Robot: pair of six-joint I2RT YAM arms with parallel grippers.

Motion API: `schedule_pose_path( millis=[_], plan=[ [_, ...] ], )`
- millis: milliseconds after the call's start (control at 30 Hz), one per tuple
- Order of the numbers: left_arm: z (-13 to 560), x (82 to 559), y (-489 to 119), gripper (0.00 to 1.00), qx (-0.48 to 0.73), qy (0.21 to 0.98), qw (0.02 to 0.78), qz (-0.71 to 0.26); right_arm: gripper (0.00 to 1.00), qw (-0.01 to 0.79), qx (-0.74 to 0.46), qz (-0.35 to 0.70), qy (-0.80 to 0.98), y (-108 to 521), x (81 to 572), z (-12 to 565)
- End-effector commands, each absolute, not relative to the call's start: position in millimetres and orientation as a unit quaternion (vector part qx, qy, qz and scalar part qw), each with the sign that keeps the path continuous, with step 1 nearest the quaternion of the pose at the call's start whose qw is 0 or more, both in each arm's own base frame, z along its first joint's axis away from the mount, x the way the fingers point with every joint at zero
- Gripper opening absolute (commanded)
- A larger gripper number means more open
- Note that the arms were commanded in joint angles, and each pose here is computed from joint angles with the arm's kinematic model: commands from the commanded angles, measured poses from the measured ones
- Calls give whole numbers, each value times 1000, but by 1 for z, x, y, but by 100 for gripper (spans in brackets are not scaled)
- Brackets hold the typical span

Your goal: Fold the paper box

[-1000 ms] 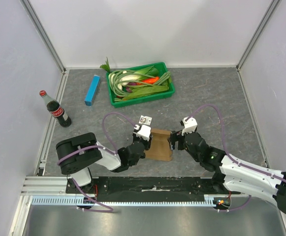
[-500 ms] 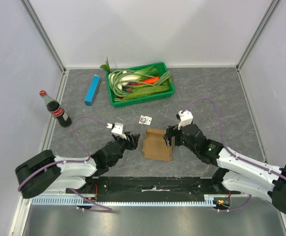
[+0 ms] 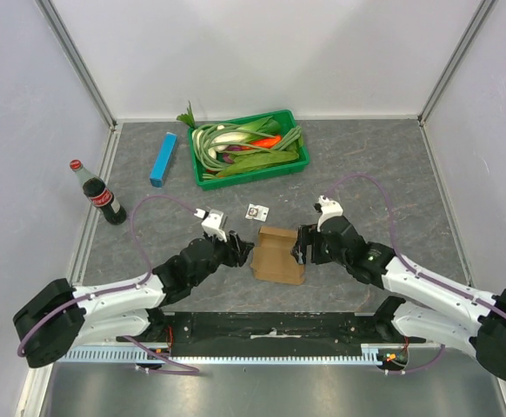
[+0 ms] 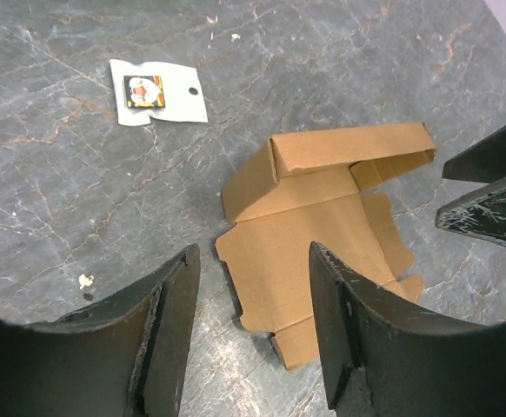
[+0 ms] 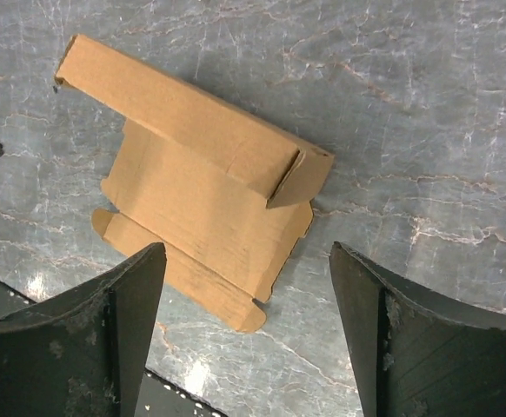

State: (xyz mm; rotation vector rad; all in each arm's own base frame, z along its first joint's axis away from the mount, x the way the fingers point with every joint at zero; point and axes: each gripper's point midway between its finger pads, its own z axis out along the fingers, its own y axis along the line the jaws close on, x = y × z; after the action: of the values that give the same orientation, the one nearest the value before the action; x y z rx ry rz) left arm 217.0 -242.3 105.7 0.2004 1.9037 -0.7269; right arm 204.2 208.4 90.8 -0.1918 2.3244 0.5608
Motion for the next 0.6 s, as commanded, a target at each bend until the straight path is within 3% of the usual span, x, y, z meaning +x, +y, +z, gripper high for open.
schedule_pose_path(
  millis=[0,133,300,567],
  plan=[
    [99,221,-258,58,91,804,498,-312,83,380,-109,240,887,214,204,95],
    [76,237,-270,51,121,815,501,-265,80,385,-146,194,891,211,215,82],
    [75,250,-286,50,145,798,543,-218,58,422,-136,144,885,210,239,78],
    [75,259,-297,43,152,790,574,-155,47,476,-80,81,872,202,254,86]
  ],
)
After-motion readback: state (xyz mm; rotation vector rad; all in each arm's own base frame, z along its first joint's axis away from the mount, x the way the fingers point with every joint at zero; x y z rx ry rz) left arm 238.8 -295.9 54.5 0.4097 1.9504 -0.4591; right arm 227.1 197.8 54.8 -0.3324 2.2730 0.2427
